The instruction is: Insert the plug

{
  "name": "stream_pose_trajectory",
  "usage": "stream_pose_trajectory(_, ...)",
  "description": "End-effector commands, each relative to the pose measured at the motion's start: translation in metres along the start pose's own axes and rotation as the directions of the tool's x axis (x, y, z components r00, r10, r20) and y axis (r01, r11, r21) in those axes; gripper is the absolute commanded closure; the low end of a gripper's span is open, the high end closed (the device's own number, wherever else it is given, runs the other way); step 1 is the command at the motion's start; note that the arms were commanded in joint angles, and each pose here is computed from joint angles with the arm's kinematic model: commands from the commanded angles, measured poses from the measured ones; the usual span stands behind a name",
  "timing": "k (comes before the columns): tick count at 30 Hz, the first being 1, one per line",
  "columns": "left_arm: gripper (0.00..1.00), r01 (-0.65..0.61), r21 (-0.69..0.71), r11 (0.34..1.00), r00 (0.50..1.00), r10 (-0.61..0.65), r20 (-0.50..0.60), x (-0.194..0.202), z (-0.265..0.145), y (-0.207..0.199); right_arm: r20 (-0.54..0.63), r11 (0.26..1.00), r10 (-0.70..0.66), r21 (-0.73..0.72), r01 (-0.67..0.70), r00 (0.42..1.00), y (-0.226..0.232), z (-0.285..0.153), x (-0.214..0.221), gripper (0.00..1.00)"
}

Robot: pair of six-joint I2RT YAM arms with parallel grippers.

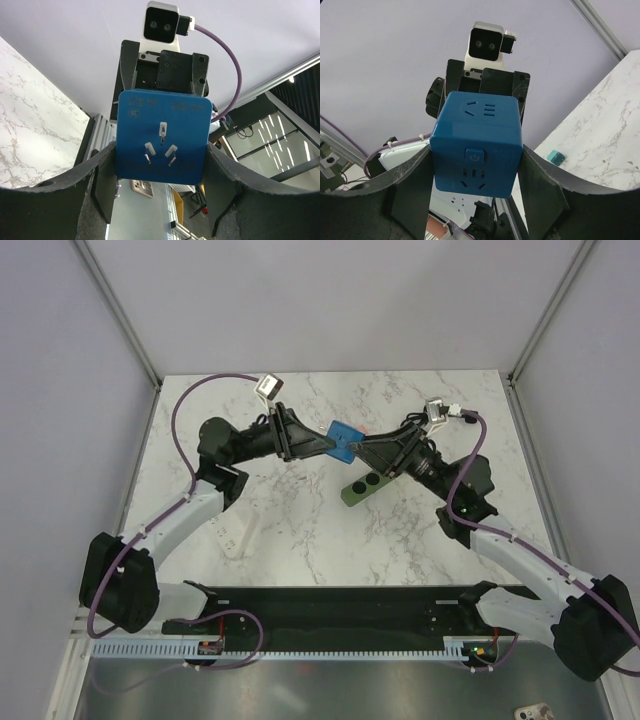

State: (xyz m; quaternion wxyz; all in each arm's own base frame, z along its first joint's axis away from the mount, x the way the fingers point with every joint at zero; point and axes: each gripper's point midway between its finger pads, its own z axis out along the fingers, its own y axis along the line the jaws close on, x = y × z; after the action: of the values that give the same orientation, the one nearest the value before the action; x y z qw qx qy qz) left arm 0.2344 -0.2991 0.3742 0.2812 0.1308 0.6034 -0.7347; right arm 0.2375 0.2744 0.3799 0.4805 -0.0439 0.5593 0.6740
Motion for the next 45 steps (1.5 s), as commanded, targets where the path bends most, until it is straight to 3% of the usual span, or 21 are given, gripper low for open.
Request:
stream_pose_trajectory(1, 0.98, -0.032, 0.052, 0.998, 0.999, 0.032, -0.004, -0.005, 0.006, -0.014, -0.022, 0.995, -0.006, -0.098, 0.004, 1.000, 0.021, 0.004, 0.003, 0.62)
stream_pose_trajectory(2, 0.98, -0.030, 0.051, 0.998, 0.999, 0.030, -0.011, -0.004, 0.007, -0.013, -0.026, 0.995, -0.015, -0.104, 0.012, 1.000, 0.022, 0.005, 0.003, 0.77)
stream_pose_trajectory(4, 0.75, -0.005, 0.026, 1.000, 0.999, 0.006, -0.032, -0.003, 0.008, -0.006, -0.026, 0.994, -0.033, -0.101, 0.031, 0.999, 0.021, 0.005, 0.003, 0.90)
stream_pose_trajectory(5, 0.40, 0.001, 0.009, 1.000, 0.999, 0.000, -0.035, -0.003, 0.007, 0.001, -0.026, 0.994, -0.066, -0.094, 0.063, 0.997, 0.022, 0.004, 0.001, 1.00)
stream_pose_trajectory(8, 0.13, 0.007, -0.052, 0.999, 1.000, -0.008, -0.029, -0.005, 0.002, 0.017, -0.022, 0.985, -0.173, -0.020, 0.172, 0.985, 0.019, 0.003, -0.008, 1.00)
stream_pose_trajectory(11, 0.02, -0.002, -0.110, 0.994, 1.000, 0.000, -0.026, -0.007, -0.004, 0.034, -0.040, 0.965, -0.247, 0.079, 0.250, 0.968, 0.014, 0.002, -0.020, 1.00)
stream_pose_trajectory(17, 0.00, -0.029, -0.226, 0.974, 1.000, 0.026, -0.016, -0.014, -0.027, 0.054, -0.193, 0.858, -0.382, 0.290, 0.424, 0.904, -0.022, -0.007, -0.034, 1.00)
stream_pose_trajectory(19, 0.00, -0.095, -0.282, 0.955, 0.995, 0.099, -0.001, -0.025, -0.037, 0.056, -0.310, 0.792, -0.389, 0.368, 0.487, 0.867, -0.047, -0.017, -0.031, 1.00)
stream_pose_trajectory(20, 0.00, -0.042, -0.362, 0.931, 0.999, 0.042, -0.005, -0.019, -0.046, 0.069, -0.351, 0.759, -0.384, 0.406, 0.508, 0.854, -0.058, -0.021, -0.033, 1.00)
stream_pose_trajectory(21, 0.00, -0.051, -0.444, 0.895, 0.997, 0.071, 0.029, -0.029, -0.052, 0.079, -0.392, 0.722, -0.374, 0.446, 0.529, 0.840, -0.071, -0.026, -0.034, 1.00)
stream_pose_trajectory(23, 0.00, -0.100, -0.596, 0.797, 0.993, 0.115, -0.014, -0.031, -0.069, 0.092, -0.540, 0.663, -0.314, 0.464, 0.588, 0.781, -0.099, -0.033, -0.022, 1.00)
stream_pose_trajectory(24, 0.00, -0.122, -0.678, 0.725, 0.984, 0.179, 0.015, -0.050, -0.078, 0.097, -0.580, 0.644, -0.287, 0.472, 0.602, 0.763, -0.108, -0.036, -0.018, 1.00)
stream_pose_trajectory(27, 0.00, -0.156, -0.803, 0.576, 0.975, 0.220, -0.031, -0.050, -0.107, 0.118, -0.695, 0.544, -0.182, 0.518, 0.660, 0.696, -0.146, -0.051, -0.011, 1.00)
stream_pose_trajectory(29, 0.00, -0.160, -0.826, 0.540, 0.968, 0.249, -0.025, -0.049, -0.117, 0.118, -0.742, 0.461, -0.127, 0.544, 0.701, 0.659, -0.170, -0.062, -0.011, 1.00)
stream_pose_trajectory(33, 0.00, -0.159, -0.883, 0.441, 0.959, 0.281, -0.032, -0.047, -0.140, 0.135, -0.817, 0.412, -0.038, 0.512, 0.754, 0.576, -0.207, -0.075, 0.005, 1.00)
stream_pose_trajectory(39, 0.00, -0.148, -0.888, 0.436, 0.949, 0.315, -0.003, -0.050, -0.145, 0.124, -0.885, 0.413, 0.111, 0.454, 0.789, 0.452, -0.256, -0.091, 0.040, 1.00)
stream_pose_trajectory(45, 0.00, -0.137, -0.882, 0.452, 0.957, 0.290, 0.000, -0.046, -0.142, 0.128, -0.904, 0.399, 0.164, 0.426, 0.812, 0.394, -0.276, -0.090, 0.042, 1.00)
